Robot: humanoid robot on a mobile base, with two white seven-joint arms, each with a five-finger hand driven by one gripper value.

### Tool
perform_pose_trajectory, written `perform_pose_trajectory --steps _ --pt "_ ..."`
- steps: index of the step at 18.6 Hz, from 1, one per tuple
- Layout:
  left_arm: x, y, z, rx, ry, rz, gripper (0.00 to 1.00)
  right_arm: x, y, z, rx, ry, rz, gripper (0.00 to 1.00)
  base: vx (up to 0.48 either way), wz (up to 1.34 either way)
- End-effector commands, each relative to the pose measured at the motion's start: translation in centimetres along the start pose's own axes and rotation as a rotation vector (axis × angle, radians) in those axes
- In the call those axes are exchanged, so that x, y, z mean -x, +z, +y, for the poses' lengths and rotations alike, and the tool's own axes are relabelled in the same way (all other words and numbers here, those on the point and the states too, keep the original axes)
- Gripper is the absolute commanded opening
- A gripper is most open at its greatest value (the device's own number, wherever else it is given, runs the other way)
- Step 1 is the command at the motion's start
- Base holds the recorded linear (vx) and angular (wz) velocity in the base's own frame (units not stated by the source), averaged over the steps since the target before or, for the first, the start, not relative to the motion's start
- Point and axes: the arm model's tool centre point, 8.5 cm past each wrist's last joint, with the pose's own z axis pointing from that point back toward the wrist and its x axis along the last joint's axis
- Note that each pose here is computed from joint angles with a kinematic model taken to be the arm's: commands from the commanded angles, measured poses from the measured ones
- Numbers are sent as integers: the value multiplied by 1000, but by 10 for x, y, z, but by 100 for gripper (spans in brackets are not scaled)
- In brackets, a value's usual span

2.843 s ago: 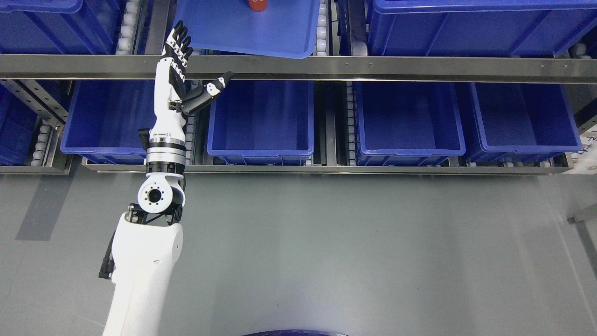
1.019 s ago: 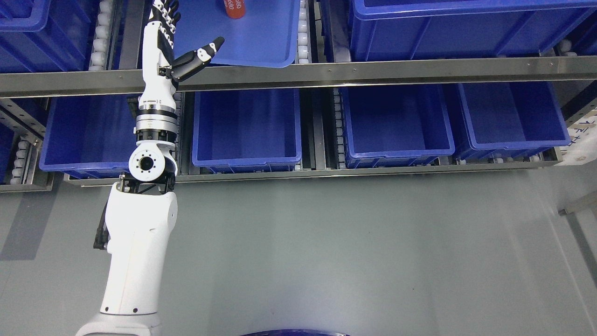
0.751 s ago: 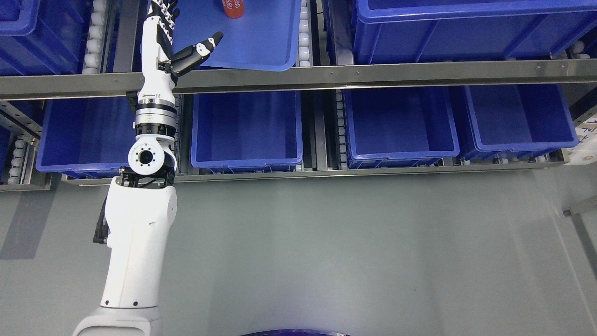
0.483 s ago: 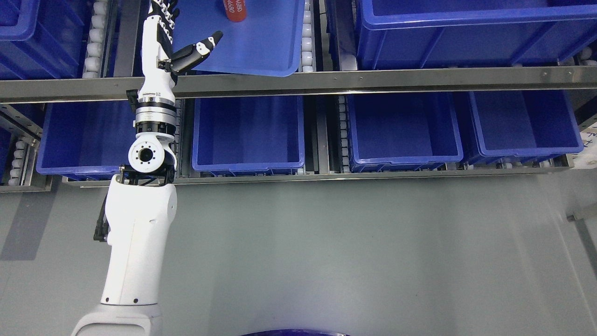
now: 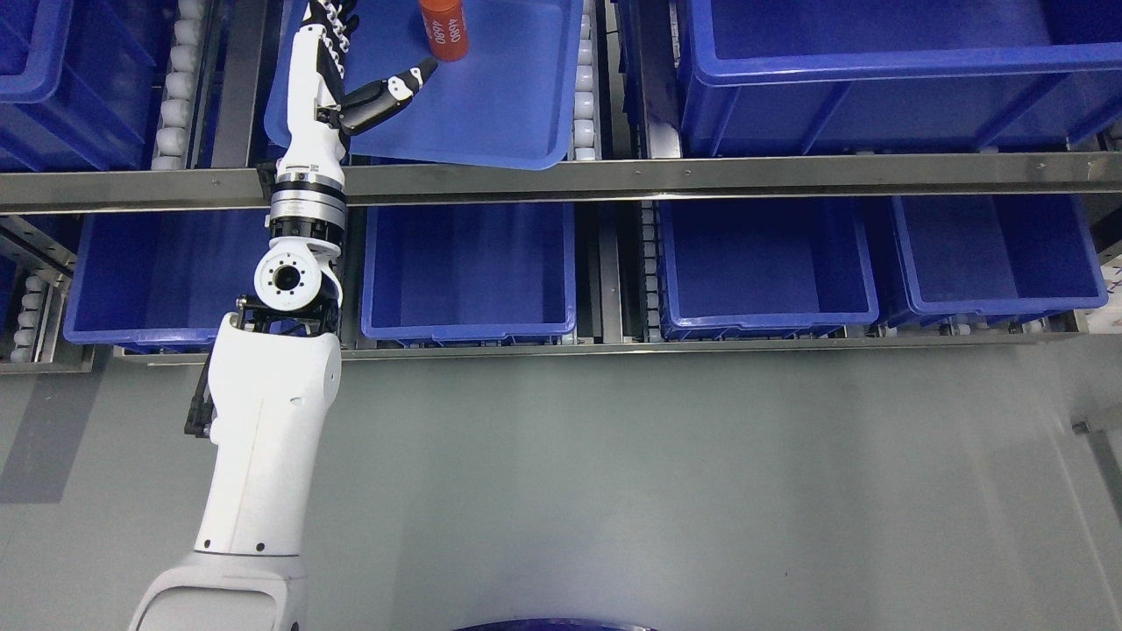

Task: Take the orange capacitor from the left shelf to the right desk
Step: 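Lower the open left hand around the orange capacitor in the bin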

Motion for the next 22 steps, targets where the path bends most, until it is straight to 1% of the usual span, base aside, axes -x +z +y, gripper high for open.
perform_pose_trajectory --steps 1,5,8,12,17,19,22 --pt "22 2 -13 59 -52 59 100 14 0 -11 18 -11 11 100 100 -36" --pt "24 6 -16 68 -64 61 100 14 0 -11 17 -11 11 100 119 -34" --pt "33 13 -16 76 -93 83 100 14 0 -11 18 -11 11 100 130 -50" --pt "39 20 5 19 -100 99 100 14 0 -11 18 -11 11 100 144 -45" --pt "45 36 6 19 -98 109 99 14 0 -11 17 -11 11 100 172 -19" --pt "55 46 5 25 -101 139 98 14 0 -11 17 -13 11 100 141 19" --pt "58 48 5 25 -101 147 97 14 0 -11 18 -11 11 100 91 -11"
